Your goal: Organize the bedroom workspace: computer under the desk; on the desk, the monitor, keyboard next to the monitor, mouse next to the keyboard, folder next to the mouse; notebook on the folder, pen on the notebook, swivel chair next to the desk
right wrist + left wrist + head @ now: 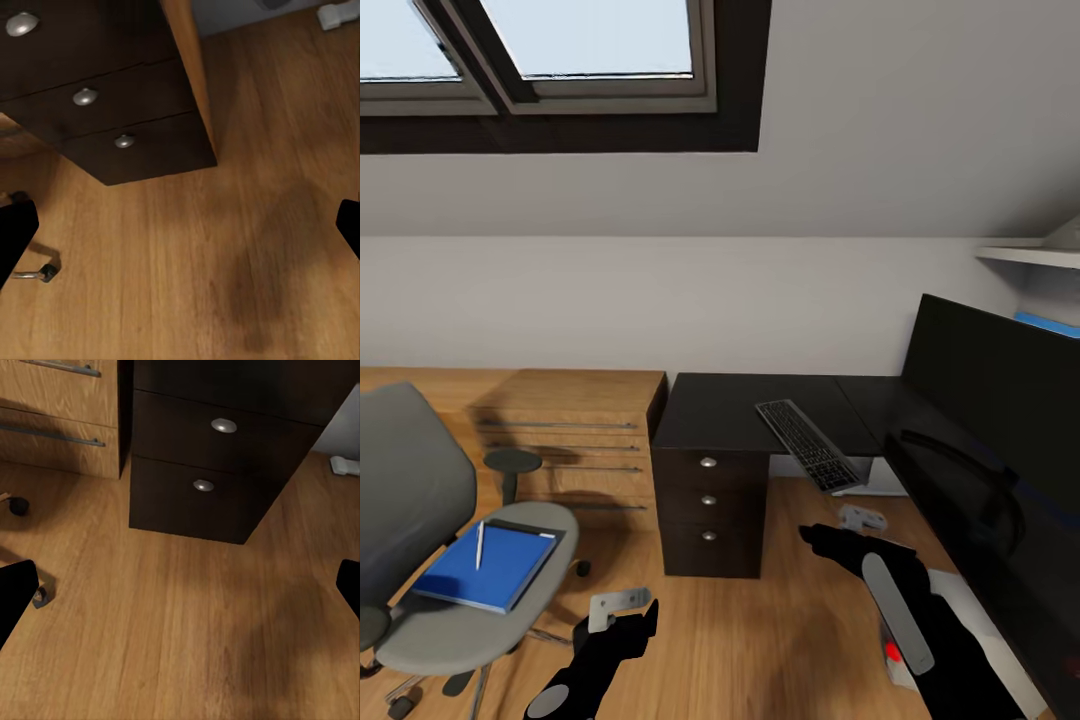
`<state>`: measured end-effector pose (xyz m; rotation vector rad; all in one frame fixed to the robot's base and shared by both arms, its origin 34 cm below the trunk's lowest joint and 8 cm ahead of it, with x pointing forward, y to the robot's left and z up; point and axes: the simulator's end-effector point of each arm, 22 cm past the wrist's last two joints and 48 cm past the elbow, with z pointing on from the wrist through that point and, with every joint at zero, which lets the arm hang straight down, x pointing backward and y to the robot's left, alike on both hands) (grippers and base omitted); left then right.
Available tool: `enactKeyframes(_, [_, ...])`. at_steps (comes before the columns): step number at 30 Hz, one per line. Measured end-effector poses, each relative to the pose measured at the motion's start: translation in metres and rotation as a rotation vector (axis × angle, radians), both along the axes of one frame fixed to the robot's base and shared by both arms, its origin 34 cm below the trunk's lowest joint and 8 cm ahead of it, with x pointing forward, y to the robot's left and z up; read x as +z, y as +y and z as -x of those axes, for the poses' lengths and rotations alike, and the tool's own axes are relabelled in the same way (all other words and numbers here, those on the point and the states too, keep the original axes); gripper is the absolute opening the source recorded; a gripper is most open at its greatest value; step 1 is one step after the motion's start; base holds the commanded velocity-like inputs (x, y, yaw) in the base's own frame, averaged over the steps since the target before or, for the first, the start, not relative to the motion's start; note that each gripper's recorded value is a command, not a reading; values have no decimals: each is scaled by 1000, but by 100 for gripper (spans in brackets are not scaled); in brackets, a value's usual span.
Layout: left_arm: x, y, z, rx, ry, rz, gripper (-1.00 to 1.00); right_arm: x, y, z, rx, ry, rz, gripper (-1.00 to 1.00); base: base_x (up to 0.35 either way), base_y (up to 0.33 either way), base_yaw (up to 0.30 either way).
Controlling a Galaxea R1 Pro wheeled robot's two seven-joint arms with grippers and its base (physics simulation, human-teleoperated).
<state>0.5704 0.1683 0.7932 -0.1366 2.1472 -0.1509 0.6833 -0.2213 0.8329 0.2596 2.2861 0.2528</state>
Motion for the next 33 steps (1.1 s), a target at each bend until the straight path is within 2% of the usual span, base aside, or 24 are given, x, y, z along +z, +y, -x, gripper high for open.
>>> enactKeyframes(11, [4,-1,-1,-1,-10,2,100,8,1,1,3,-23,2,100,0,0,-216])
enactKeyframes(19, [8,-1,-1,-1,-18,2,100,18,-6,-4,-14,-79,39,100,0,0,-222])
enactKeyframes(33, [9,0,-1,0,-21,2,100,14,-7,6,-16,-83,44,100,0,0,-27])
